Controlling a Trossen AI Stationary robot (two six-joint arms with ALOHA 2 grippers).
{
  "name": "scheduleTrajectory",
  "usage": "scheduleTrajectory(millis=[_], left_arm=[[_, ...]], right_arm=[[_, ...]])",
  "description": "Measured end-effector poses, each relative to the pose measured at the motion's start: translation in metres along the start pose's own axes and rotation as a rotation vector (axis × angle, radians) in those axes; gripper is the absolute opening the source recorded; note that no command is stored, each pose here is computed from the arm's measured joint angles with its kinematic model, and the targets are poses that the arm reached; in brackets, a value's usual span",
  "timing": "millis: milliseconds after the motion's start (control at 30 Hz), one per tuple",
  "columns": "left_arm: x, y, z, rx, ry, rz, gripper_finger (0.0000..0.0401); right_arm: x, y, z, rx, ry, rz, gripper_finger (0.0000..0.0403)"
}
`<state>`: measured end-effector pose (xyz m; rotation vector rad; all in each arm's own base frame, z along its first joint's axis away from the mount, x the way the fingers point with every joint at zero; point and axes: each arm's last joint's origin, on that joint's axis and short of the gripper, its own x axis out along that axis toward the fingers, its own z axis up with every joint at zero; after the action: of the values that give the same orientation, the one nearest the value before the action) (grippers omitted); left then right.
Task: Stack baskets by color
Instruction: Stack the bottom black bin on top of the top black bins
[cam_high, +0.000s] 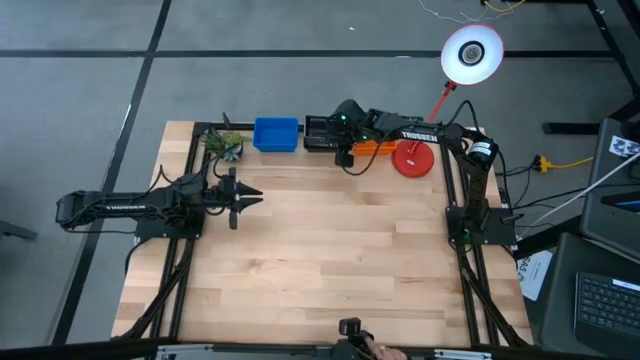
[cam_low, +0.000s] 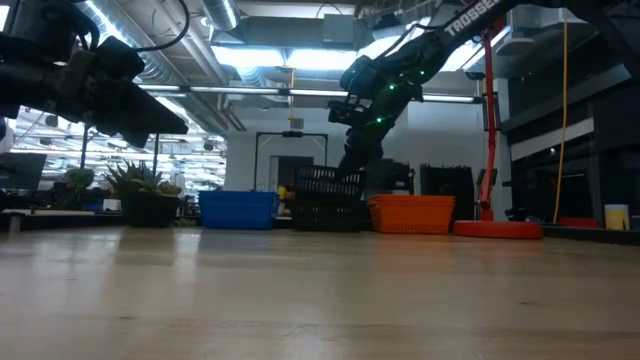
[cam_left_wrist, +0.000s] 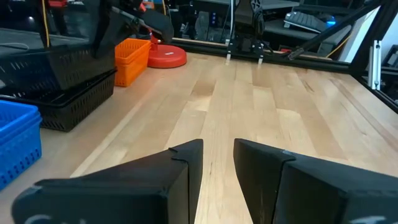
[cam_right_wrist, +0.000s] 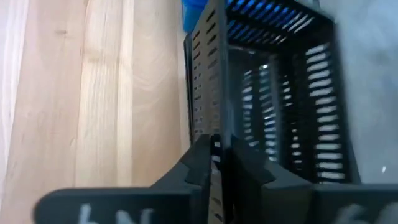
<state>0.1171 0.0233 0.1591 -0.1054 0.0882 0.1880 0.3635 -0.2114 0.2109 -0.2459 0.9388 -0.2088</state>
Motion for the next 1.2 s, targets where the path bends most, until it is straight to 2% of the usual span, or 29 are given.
scheduleTrajectory(millis=[167, 333, 633, 900, 967, 1100, 1200], left_arm=[[0.0, 0.0, 0.0, -0.001, 0.0, 0.0, 0.0082], [0.0, 0.0, 0.0, -0.002, 0.0, 0.001, 0.0082], [0.0, 0.0, 0.0, -0.002, 0.0, 0.001, 0.0082], [0.0, 0.0, 0.0, -0.002, 0.0, 0.001, 0.0082], [0.0, 0.0, 0.0, -0.002, 0.0, 0.001, 0.0082], [0.0, 0.0, 0.0, -0.002, 0.0, 0.001, 0.0082], [0.0, 0.0, 0.0, 0.0, 0.0, 0.001, 0.0082]], right_arm=[[0.0, 0.0, 0.0, -0.02, -0.003, -0.011, 0.0083], [0.0, -0.004, 0.002, -0.019, 0.011, -0.107, 0.0107], [0.0, 0.002, 0.006, -0.029, 0.0, -0.103, 0.0112], [-0.009, 0.021, 0.036, -0.088, -0.08, -0.106, 0.0112], [-0.01, 0.025, 0.04, -0.1, -0.063, -0.162, 0.0112], [-0.005, 0.028, 0.037, -0.141, 0.023, -0.39, 0.0113], [0.003, 0.033, 0.029, -0.157, 0.04, -0.419, 0.0113]])
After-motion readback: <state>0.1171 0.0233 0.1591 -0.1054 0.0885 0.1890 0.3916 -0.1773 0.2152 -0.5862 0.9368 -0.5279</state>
